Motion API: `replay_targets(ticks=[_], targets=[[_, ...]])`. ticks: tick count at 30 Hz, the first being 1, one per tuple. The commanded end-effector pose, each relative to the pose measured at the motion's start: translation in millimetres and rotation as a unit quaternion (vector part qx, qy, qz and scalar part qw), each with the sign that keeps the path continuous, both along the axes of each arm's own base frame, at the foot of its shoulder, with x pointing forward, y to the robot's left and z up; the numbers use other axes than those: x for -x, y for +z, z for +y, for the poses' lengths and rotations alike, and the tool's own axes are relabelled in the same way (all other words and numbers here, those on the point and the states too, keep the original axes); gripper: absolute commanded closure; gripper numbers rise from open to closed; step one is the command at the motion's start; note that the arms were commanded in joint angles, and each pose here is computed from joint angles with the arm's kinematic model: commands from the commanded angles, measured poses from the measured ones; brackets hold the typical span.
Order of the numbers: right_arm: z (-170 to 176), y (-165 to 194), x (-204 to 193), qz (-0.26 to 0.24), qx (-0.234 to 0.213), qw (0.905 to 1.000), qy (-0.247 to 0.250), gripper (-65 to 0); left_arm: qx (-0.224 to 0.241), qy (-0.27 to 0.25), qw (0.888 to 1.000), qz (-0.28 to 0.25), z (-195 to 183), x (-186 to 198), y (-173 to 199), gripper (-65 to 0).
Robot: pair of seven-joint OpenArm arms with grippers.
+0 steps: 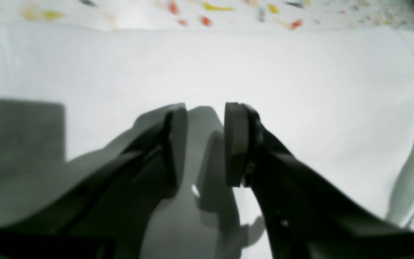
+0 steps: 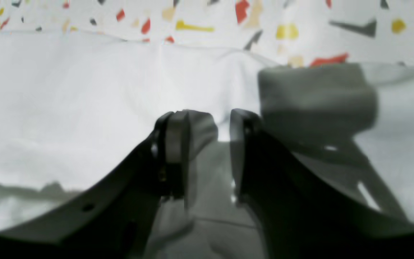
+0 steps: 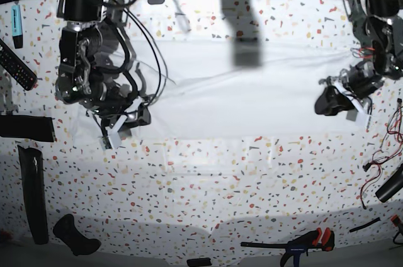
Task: Fold the T-shirt properly
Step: 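Raise both grippers and move the left gripper to the strip's end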
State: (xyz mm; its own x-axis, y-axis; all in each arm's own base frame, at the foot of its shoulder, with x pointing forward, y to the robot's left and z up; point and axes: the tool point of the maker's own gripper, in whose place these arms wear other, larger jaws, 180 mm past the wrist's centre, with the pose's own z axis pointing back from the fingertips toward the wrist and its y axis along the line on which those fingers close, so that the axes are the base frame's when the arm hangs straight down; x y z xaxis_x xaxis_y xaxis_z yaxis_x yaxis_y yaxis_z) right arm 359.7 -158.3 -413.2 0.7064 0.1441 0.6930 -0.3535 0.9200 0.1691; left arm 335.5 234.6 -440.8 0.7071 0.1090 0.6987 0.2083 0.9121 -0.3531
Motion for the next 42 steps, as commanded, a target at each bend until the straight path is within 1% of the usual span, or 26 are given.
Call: replay_targets(ticks=[1, 4, 6, 7, 9, 11, 13, 16, 20, 23, 26, 28, 29, 30, 32, 35, 36, 37, 39, 42], targets=[[-4.3, 2.8, -5.0, 0.003, 0.015, 0.9999, -0.001, -19.7, -0.067, 0.02, 0.996, 0.053, 35.9, 8.7, -12.7, -19.4], [2.3, 12.2, -13.9, -0.007, -0.002, 1.0, -0.001, -19.7, -0.08, 0.025, 0.996, 0.036, 49.5, -6.6, 3.3, -19.4], [5.6, 12.8, -14.7, -0.001, -0.004, 1.0, 0.002, -19.7, -0.081, 0.029, 0.996, 0.032, 54.5, -14.2, 11.4, -19.4], [6.7, 13.7, -15.2, 0.001, -0.006, 1.0, 0.003, -19.7, -0.068, 0.029, 0.997, 0.037, 52.4, -16.4, 15.4, -19.4], [8.9, 20.4, -17.1, -0.003, -0.015, 0.9999, 0.005, -19.7, -0.02, 0.026, 0.999, 0.035, 41.6, -21.5, 30.0, -19.4], [11.6, 35.8, -22.4, -0.026, -0.025, 0.9993, 0.006, -19.7, 0.019, 0.018, 1.0, 0.008, 30.1, -30.0, 52.2, -19.4], [13.8, 53.7, -27.6, -0.048, -0.022, 0.9985, 0.012, -19.7, 0.03, 0.006, 0.999, -0.02, 22.5, -38.4, 74.0, -19.4], [16.7, 81.6, -32.1, -0.079, -0.01, 0.9966, 0.024, -19.7, 0.013, -0.015, 0.998, -0.063, 15.0, -49.1, 104.9, -19.4], [19.6, 114.1, -34.8, -0.12, 0.007, 0.9921, 0.034, -19.7, -0.019, -0.034, 0.992, -0.118, 15.3, -58.0, 143.8, -19.4], [31.7, 133.6, -31.6, -0.137, -0.021, 0.9891, 0.05, -19.7, -0.043, -0.041, 0.989, -0.135, 21.9, -59.2, 160.1, -19.4], [43.9, 140.6, -23.4, -0.126, -0.051, 0.9883, 0.07, -19.7, -0.063, -0.043, 0.989, -0.127, 33.2, -56.5, 162.7, -19.4], [48.3, 138.1, -17.3, -0.108, -0.06, 0.989, 0.081, -19.7, -0.079, -0.048, 0.99, -0.107, 41.3, -51.7, 159.4, -19.6], [48.3, 134.1, -14.2, -0.094, -0.056, 0.9903, 0.085, -19.7, -0.088, -0.047, 0.991, -0.089, 46.0, -48.3, 155.5, -20.9], [47.4, 129.5, -11.1, -0.081, -0.049, 0.9916, 0.088, -19.7, -0.095, -0.042, 0.992, -0.069, 51.4, -45.0, 151.3, -23.2], [45.7, 122.8, -6.3, -0.061, -0.039, 0.9931, 0.092, -19.7, -0.118, -0.037, 0.991, -0.043, 62.1, -39.3, 143.8, -30.7], [45.8, 120.3, -4.4, -0.057, -0.039, 0.9933, 0.093, -19.9, -0.161, -0.031, 0.986, 0.003, 79.8, -29.5, 127.7, -44.0], [45.7, 120.2, -4.3, -0.056, -0.038, 0.9934, 0.093, -21.6, -0.17, -0.032, 0.985, 0.022, 83.6, -24.5, 120.8, -45.5], [45.5, 120.0, -4.1, -0.056, -0.038, 0.9934, 0.093, -24.0, -0.172, -0.032, 0.984, 0.04, 86.2, -19.5, 114.2, -45.2], [45.5, 119.6, -3.9, -0.055, -0.038, 0.9935, 0.093, -28.3, -0.158, -0.029, 0.985, 0.06, 89.2, -11.5, 103.4, -45.1], [45.6, 116.5, -0.5, -0.051, -0.038, 0.9936, 0.093, -28.7, -0.122, -0.015, 0.988, 0.089, 95.6, 2.0, 84.5, -45.1]])
